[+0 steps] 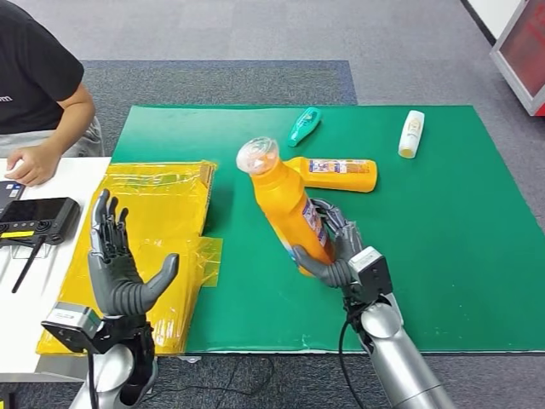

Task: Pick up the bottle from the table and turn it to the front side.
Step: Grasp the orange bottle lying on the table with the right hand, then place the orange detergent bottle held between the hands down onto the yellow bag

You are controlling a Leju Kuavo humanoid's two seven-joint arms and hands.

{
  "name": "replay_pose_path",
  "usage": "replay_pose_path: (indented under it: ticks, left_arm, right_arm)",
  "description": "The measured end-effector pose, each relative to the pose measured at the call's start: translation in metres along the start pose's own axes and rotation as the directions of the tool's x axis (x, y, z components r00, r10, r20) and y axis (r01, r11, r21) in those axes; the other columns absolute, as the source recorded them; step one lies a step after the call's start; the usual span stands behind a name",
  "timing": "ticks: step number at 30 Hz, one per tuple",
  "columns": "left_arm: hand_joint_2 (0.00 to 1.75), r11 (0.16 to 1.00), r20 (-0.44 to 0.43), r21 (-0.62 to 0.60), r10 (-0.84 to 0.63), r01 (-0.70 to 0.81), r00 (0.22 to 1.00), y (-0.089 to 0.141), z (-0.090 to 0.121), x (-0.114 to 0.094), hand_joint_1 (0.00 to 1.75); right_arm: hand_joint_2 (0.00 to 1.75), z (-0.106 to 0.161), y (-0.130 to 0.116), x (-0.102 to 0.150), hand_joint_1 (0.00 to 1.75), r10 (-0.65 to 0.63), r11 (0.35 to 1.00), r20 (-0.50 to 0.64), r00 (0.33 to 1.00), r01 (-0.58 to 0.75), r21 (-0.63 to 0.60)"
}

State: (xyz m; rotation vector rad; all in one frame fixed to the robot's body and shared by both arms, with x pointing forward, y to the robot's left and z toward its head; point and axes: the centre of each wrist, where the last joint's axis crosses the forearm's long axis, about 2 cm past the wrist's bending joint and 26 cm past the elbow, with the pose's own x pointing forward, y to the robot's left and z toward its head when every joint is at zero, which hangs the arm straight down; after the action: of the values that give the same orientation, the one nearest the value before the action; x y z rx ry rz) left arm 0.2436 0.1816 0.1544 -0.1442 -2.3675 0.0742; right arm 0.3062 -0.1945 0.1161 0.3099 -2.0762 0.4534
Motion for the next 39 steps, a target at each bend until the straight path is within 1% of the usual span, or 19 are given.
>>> replay_pose_path:
  ticks: [6, 11, 17, 31, 39]
  left_arm:
    - [1.75, 0.993, -0.062, -0.012, 0.116, -0.116, 0.991, -0.013, -0.002, -0.009, 0.0]
    - [1.75, 0.988, -0.104, -0.035, 0.148, -0.152, 0.984, -0.023, -0.006, -0.019, 0.0]
    - [1.75, 0.982, -0.136, -0.049, 0.175, -0.183, 0.975, -0.027, -0.011, -0.027, 0.0]
    - [1.75, 0.976, -0.153, -0.073, 0.194, -0.206, 0.969, -0.028, -0.026, -0.035, 0.0]
    - [1.75, 0.959, -0.162, -0.075, 0.26, -0.275, 0.952, -0.038, -0.037, -0.034, 0.0]
  right_arm:
    - [1.75, -0.005, 0.004, 0.004, 1.75, -0.011, 1.0, 0.016, 1.0, 0.011, -0.008]
    - [1.75, -0.008, 0.011, 0.005, 1.75, -0.016, 1.0, 0.023, 1.0, 0.016, 0.004]
    - [1.75, -0.01, 0.021, 0.007, 1.75, -0.006, 1.0, 0.028, 1.0, 0.006, 0.029]
    - [1.75, -0.014, 0.037, 0.012, 1.75, -0.011, 0.996, 0.048, 0.999, 0.006, 0.085]
    - [1.75, -0.016, 0.043, 0.014, 1.75, -0.024, 0.994, 0.056, 0.998, 0.018, 0.106]
